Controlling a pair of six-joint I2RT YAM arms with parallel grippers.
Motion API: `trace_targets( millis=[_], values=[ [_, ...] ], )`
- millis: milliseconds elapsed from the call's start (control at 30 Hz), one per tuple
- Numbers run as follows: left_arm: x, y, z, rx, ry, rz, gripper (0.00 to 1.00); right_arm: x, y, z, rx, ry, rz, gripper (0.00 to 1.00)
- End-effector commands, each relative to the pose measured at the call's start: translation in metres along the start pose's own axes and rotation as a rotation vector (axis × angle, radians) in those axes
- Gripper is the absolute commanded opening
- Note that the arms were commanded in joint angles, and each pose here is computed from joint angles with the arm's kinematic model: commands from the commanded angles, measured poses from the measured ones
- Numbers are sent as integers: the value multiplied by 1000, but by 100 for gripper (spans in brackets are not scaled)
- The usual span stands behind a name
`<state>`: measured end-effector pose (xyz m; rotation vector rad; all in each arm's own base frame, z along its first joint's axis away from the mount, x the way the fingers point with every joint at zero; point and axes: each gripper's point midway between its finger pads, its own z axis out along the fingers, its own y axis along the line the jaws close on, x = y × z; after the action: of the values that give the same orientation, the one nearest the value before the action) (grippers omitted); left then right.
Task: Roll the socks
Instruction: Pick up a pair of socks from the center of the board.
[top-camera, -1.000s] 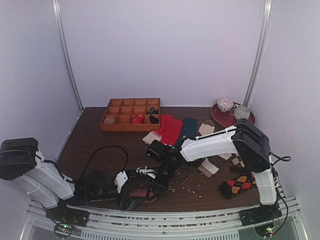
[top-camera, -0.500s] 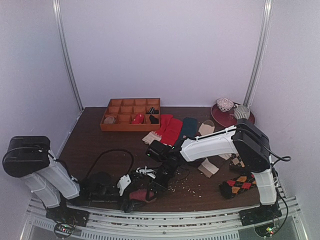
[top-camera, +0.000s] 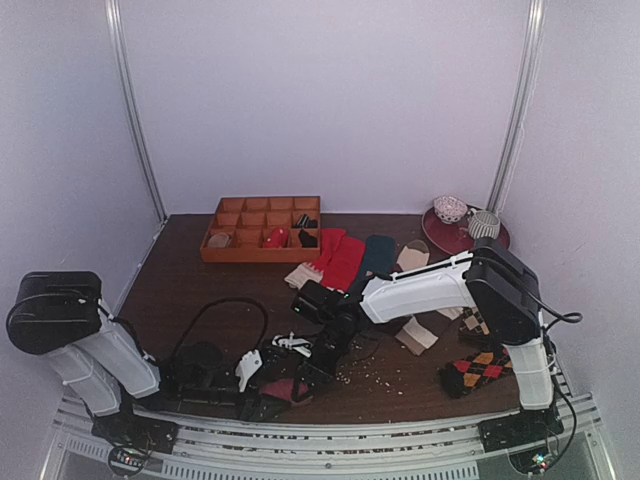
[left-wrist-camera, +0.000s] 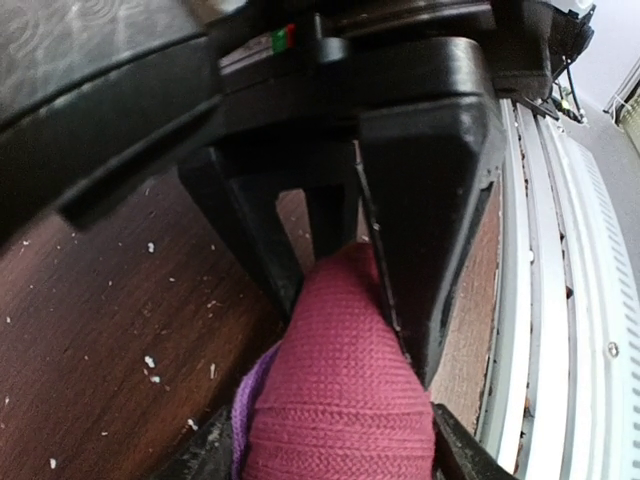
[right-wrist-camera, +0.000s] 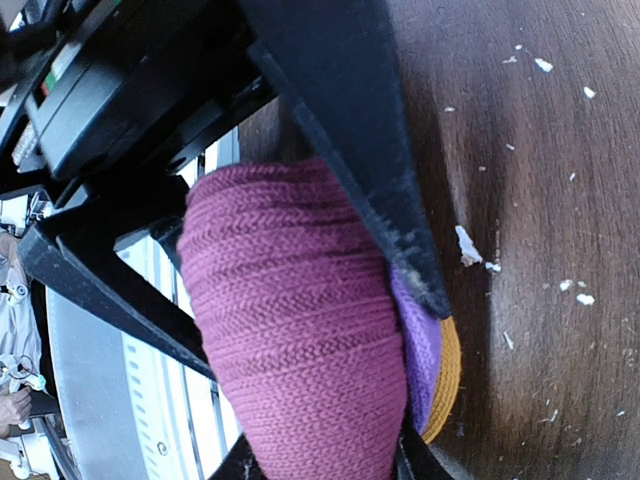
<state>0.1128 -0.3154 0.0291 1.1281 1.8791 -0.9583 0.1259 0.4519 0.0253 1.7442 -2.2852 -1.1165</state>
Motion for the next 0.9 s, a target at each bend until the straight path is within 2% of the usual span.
trace_targets(
  millis=[0,67,100,267,333,367,400,533,633,733,867],
  values=[
    [-22,-7,-3,42,-85,28,51,116,-56,29,192,365,211,30],
    [-22,-6,-2,36,-85,31,34,116,-56,29,192,364,212,30],
    [-21,-6,-1,36,-81,32,30,116,-56,29,191,364,213,30],
    [-14,-8,3,57,-59,19,24,114,-56,29,193,357,213,30],
    [-14,-12,4,81,-60,24,15,114,-57,29,193,357,215,30],
    [-14,-13,6,91,-61,27,5,114,-57,29,193,355,215,30],
    [-14,-13,7,93,-58,28,0,114,-57,30,194,355,217,30],
    [-9,-13,8,110,-43,27,0,104,-59,28,202,321,227,40],
    [-7,-4,6,87,-40,-10,0,81,-58,17,202,240,220,48],
    [-3,8,3,38,-30,-49,0,50,-63,-11,213,106,231,52],
    [0,18,-2,-9,-19,-85,0,8,-63,-73,218,-133,236,55]
  ],
)
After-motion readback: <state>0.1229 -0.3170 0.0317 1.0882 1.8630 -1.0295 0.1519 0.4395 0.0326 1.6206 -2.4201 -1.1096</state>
